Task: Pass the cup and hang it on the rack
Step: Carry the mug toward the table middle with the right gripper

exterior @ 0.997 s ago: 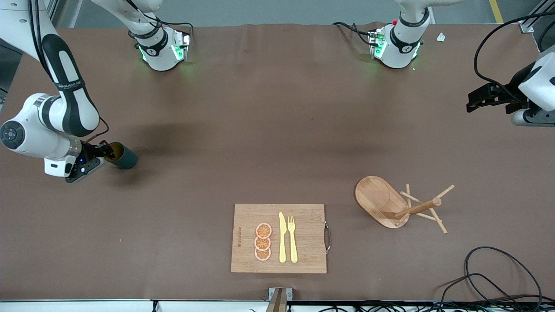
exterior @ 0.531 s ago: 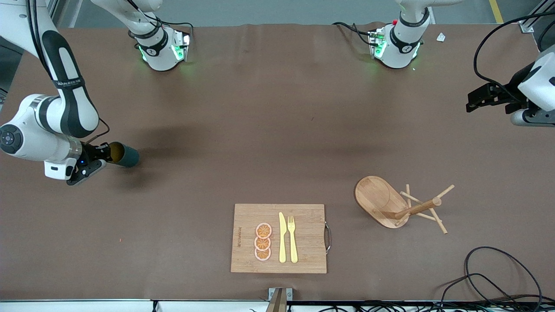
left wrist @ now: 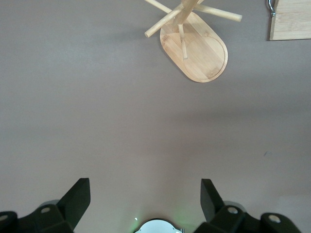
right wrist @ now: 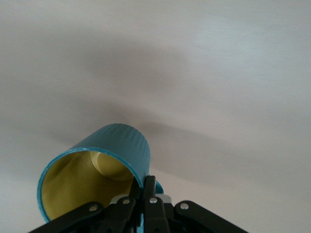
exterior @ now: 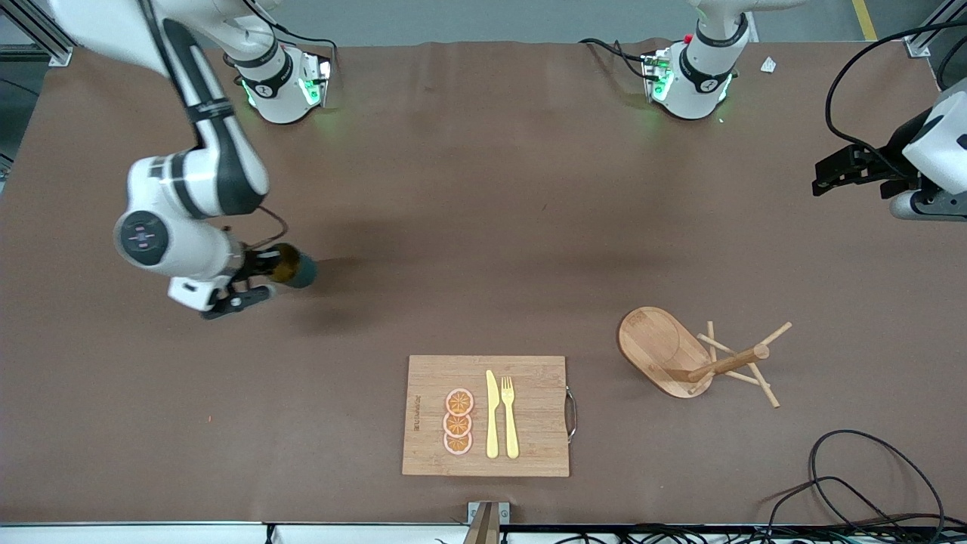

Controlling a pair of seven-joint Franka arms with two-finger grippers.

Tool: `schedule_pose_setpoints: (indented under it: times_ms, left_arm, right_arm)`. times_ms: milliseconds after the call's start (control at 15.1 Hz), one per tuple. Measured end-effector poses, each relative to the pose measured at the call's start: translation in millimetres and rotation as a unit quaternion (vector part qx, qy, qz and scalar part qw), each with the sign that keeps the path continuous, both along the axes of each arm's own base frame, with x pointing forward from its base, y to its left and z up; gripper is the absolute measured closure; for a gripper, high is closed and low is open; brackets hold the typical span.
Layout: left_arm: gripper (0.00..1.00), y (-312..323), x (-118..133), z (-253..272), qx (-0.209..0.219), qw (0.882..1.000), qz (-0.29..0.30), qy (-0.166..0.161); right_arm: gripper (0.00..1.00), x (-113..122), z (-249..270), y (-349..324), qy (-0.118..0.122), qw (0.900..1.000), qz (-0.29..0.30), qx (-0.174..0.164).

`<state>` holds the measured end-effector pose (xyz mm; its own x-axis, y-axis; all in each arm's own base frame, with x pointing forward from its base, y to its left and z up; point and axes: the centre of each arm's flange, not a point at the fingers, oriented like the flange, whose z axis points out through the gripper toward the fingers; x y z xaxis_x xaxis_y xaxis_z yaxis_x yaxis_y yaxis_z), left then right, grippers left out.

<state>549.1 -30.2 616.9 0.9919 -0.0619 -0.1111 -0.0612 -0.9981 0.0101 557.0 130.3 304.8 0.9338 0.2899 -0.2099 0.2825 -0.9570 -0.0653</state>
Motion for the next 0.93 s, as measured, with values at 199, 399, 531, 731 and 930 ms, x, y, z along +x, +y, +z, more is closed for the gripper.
schedule_pose_setpoints:
  times_ms: [199,399,531,731,930]
  left_arm:
    - [0.0,0,0,0,0.0,1.0,0.0,0.0]
    - [0.0,0,0,0,0.0,1.0,0.0,0.0]
    - [0.0,0,0,0,0.0,1.0,0.0,0.0]
    - [0.0,0,0,0,0.0,1.0,0.0,0.0]
    - [0.0,1,0,0,0.0,1.0,0.001,0.0]
  right_arm:
    - [0.96,-16,12,93,-0.026,0.998,-0.06,0.004]
    - [0.96,-34,17,179,-0.05,0.993,-0.108,-0.001]
    - [0.96,-40,10,226,-0.057,0.99,-0.129,-0.003]
    - [0.96,-44,-12,285,-0.062,0.99,-0.127,-0.003]
    - [0.96,-44,-37,326,-0.065,0.991,-0.116,-0.003]
